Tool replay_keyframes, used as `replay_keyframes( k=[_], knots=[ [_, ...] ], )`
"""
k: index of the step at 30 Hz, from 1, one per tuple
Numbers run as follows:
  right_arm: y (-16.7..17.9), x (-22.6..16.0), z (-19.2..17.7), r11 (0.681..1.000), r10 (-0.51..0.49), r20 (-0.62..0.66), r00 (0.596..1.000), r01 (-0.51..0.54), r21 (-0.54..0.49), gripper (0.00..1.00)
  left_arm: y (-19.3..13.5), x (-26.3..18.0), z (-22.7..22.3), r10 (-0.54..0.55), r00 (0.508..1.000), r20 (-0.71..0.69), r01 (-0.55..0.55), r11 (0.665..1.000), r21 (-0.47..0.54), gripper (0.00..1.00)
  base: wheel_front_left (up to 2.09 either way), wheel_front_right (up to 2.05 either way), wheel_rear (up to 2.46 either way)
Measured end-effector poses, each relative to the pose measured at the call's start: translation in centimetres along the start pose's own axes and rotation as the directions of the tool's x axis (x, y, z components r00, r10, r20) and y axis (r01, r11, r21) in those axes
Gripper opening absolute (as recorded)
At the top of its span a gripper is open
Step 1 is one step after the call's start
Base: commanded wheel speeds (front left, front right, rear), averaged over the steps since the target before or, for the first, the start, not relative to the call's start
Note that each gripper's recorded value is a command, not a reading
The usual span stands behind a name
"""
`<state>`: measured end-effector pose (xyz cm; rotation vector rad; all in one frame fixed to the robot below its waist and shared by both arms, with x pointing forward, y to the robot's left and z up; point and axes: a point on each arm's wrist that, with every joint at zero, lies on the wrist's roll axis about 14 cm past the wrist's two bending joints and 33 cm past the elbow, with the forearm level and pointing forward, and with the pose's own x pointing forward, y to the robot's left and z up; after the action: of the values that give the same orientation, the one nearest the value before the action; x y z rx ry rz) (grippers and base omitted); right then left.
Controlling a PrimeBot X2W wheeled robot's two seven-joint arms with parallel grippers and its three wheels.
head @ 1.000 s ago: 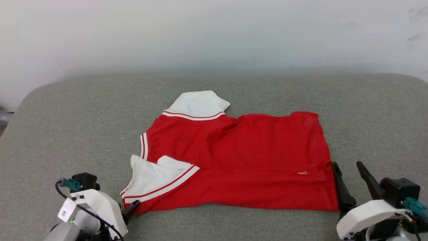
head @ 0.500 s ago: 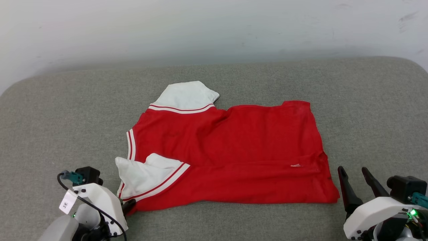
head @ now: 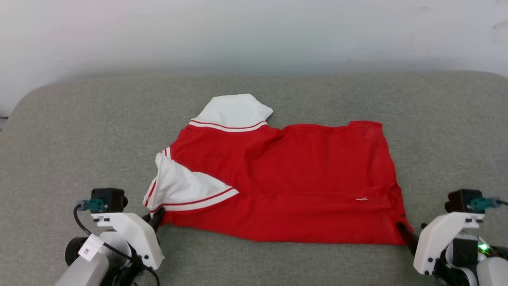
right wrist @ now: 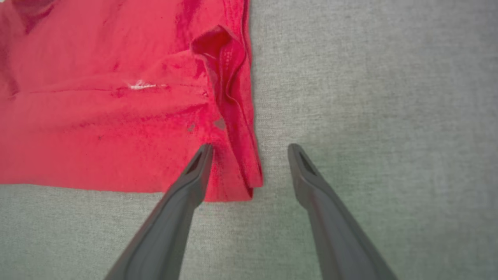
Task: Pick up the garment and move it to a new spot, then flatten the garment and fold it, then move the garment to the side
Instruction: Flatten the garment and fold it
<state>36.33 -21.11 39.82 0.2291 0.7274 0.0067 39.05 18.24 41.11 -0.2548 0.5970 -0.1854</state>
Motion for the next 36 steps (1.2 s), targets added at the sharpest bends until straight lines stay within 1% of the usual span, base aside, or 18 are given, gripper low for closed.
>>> replay_keyframes(
  k=[4, 8, 9, 10, 11, 13, 16, 22, 28, 32, 36],
  knots=[
    [1.2, 1.4, -0.2, 0.998, 0.027, -0.092, 0.995, -0.032, -0.048, 1.00, -0.5, 0.0, 1.3, -0.005, 0.998, 0.060, 0.003, 1.000, 0.022, 0.00, 0.00, 0.00, 0.00],
    [1.9, 2.7, -1.4, 0.996, 0.039, -0.199, 0.979, -0.054, -0.072, 1.00, -0.7, 0.0, 1.8, -0.007, 0.996, 0.085, 0.004, 1.000, 0.029, 0.00, 0.00, 0.00, 0.00],
    [1.9, 3.0, -2.0, 0.996, 0.039, -0.229, 0.973, -0.056, -0.067, 0.50, -0.8, 0.0, 1.8, -0.007, 0.996, 0.088, 0.004, 1.000, 0.031, 0.00, 0.00, 0.00, 0.00],
    [2.0, 3.2, -2.5, 0.997, 0.043, -0.258, 0.965, -0.059, -0.056, 0.07, -0.9, 0.0, 1.9, -0.008, 0.996, 0.091, 0.005, 1.000, 0.030, 0.00, 0.00, 0.00, 0.00],
    [2.0, 3.3, -2.8, 0.997, 0.046, -0.282, 0.958, -0.061, -0.045, 0.00, -1.0, 0.0, 1.9, -0.009, 0.995, 0.095, 0.006, 1.000, 0.028, 0.00, 0.00, 0.00, 0.00],
    [1.9, 3.5, -3.1, 0.997, 0.048, -0.304, 0.952, -0.062, -0.035, 0.00, -1.1, -0.1, 1.8, -0.011, 0.995, 0.097, 0.009, 1.000, 0.026, 0.00, 0.00, 0.00, 0.00],
    [2.3, 3.8, -2.9, 0.997, 0.065, -0.286, 0.956, -0.074, -0.018, 0.00, -1.1, -0.2, 1.7, -0.010, 0.995, 0.100, 0.008, 1.000, 0.022, 0.00, 0.00, 0.00, 0.00],
    [2.4, 3.2, -0.8, 0.996, 0.070, -0.193, 0.979, -0.081, -0.046, 0.00, -1.1, -1.0, 2.0, -0.012, 0.993, 0.117, 0.009, 1.000, 0.023, 0.00, 0.00, 0.00, 0.00],
    [2.4, 0.9, 0.1, 0.991, 0.075, -0.115, 0.991, -0.087, -0.098, 0.00, -0.4, -3.0, 0.8, 0.019, 0.994, 0.103, -0.020, 1.000, 0.009, 0.00, 0.00, 0.00, 0.00],
    [1.6, -1.2, -0.8, 0.991, 0.065, -0.101, 0.993, -0.075, -0.107, 0.00, -0.3, -4.8, -0.7, 0.035, 0.996, 0.080, -0.034, 0.999, -0.011, 0.00, 0.00, 0.00, 0.00],
    [0.7, -2.9, -1.8, 0.994, 0.048, -0.102, 0.994, -0.058, -0.093, 0.00, 0.0, -6.2, -1.8, 0.050, 0.997, 0.058, -0.048, 0.998, -0.027, 0.00, 0.00, 0.00, 0.00]
  ],
)
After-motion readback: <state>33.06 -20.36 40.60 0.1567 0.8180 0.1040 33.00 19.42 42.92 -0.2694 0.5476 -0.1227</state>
